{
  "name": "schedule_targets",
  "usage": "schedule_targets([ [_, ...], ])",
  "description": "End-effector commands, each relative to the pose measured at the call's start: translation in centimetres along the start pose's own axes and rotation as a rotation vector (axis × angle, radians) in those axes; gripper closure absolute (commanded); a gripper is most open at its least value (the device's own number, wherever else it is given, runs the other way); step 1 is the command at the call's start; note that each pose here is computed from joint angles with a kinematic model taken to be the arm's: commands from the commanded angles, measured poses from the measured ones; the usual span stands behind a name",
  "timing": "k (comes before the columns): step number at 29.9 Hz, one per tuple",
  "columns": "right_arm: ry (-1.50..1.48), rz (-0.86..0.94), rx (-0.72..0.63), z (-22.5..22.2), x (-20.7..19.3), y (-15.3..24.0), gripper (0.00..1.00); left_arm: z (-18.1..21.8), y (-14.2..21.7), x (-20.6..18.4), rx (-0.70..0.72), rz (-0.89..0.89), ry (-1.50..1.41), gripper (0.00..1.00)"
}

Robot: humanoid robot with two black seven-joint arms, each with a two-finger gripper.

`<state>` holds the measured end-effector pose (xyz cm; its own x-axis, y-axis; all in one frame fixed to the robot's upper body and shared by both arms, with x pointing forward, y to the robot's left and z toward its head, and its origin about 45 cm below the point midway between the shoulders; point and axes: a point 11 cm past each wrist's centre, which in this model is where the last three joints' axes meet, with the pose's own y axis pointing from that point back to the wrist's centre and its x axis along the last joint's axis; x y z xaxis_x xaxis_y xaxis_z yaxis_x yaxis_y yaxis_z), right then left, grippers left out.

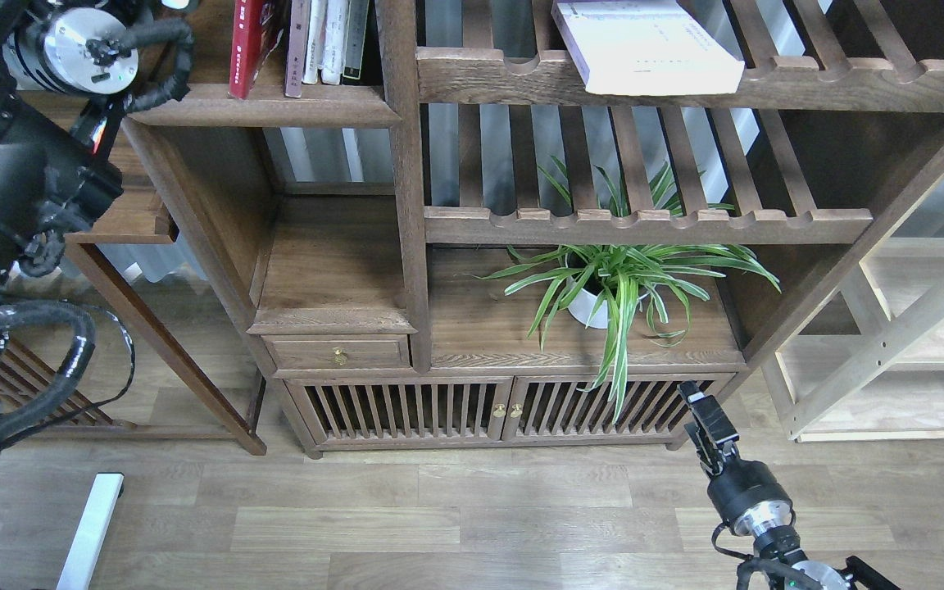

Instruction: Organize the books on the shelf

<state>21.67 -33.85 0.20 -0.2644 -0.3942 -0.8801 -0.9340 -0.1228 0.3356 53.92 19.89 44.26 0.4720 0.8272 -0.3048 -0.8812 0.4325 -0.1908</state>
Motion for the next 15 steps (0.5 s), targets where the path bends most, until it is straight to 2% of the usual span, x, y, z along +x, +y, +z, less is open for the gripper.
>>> schedule_targets([
  [1, 0.0, 0.003, -0.001, 0.0, 0.1, 0.1, 0.0, 0.9, 0.1, -0.4, -0.026, -0.015, -0.001, 0.46],
  [5, 0.005, 0.004, -0.004, -0.1, 0.2, 0.1, 0.0, 2.5, 0.6, -1.4, -0.065, -0.06, -0.026, 0.43],
  [9, 0.008, 0.008, -0.003, -0.2, 0.2, 0.1, 0.0, 2.2, 1.9, -1.3, -0.072, -0.086, -0.045, 0.37],
  [15, -0.001, 0.002, 0.006, -0.2, 0.1, 0.1, 0.0, 2.4, 5.6, 0.3, -0.076, -0.097, -0.109, 0.31],
])
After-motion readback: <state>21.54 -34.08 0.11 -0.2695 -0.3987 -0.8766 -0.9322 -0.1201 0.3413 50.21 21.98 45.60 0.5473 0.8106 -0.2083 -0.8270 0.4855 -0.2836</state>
